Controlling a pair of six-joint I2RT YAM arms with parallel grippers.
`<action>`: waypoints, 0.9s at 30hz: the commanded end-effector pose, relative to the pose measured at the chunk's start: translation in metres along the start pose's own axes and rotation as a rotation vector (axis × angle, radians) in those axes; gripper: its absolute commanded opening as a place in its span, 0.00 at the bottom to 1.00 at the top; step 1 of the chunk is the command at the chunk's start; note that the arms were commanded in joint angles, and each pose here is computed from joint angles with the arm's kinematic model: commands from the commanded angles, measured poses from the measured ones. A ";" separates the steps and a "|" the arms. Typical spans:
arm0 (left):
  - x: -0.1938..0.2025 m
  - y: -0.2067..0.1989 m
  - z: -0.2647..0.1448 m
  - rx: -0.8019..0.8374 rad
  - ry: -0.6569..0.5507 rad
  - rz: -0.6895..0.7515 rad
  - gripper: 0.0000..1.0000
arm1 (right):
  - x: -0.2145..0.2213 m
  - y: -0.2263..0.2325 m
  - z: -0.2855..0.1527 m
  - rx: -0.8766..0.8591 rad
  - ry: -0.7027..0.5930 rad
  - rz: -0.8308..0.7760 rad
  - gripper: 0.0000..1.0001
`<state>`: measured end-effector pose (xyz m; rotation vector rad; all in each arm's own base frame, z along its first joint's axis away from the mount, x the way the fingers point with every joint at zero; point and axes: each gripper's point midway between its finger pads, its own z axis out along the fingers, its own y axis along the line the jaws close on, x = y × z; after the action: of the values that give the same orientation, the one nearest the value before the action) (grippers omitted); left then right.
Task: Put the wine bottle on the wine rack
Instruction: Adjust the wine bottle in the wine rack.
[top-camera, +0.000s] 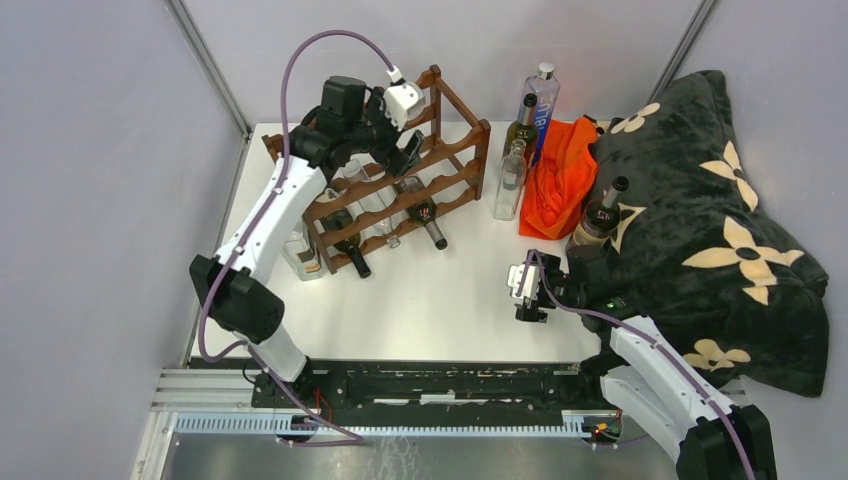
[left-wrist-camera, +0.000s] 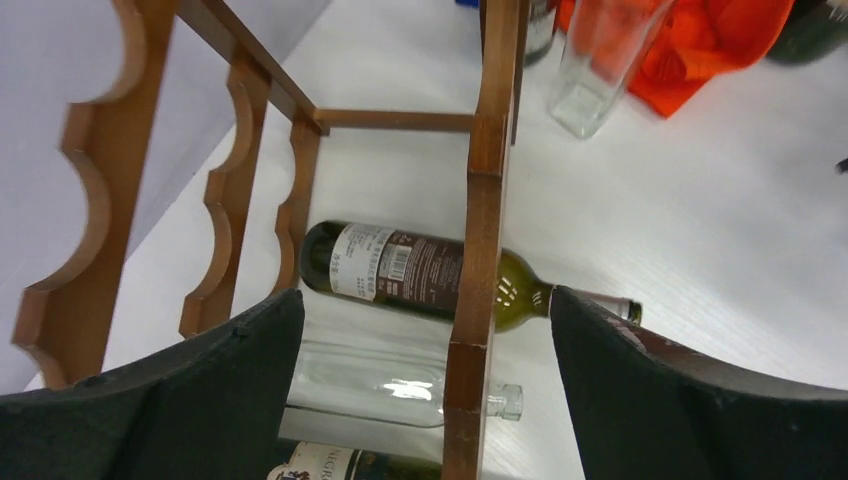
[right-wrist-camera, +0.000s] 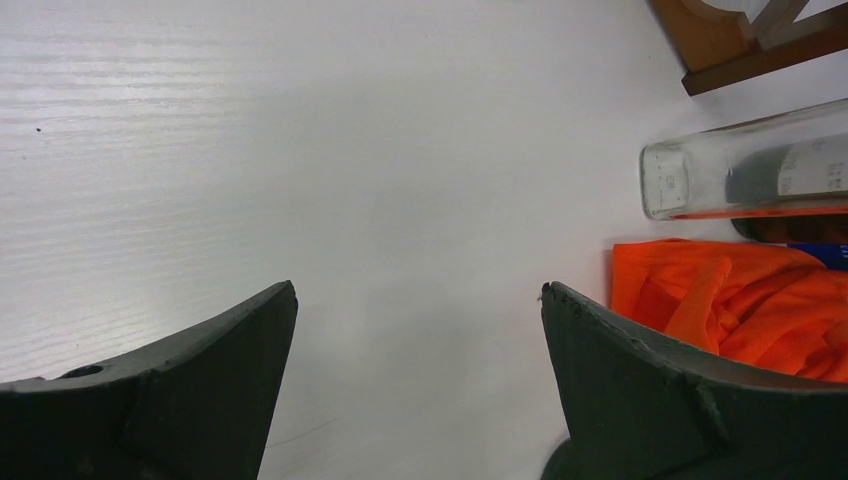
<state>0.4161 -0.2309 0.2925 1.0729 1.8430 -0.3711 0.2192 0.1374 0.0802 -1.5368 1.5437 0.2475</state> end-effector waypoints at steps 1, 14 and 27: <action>-0.074 0.009 -0.053 -0.109 -0.257 -0.063 1.00 | -0.018 -0.007 -0.001 0.021 -0.070 0.007 0.98; -0.071 -0.065 -0.150 -0.034 -0.525 -0.282 1.00 | -0.054 0.008 0.000 -0.373 -0.053 0.239 0.98; -0.060 -0.071 -0.153 -0.049 -0.586 -0.248 1.00 | -0.129 -0.069 0.040 -0.019 -0.204 0.194 0.98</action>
<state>0.2795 -0.2004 0.3922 0.6283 1.5250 -0.6735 0.2395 0.2190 0.1448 -1.4740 1.5743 0.5793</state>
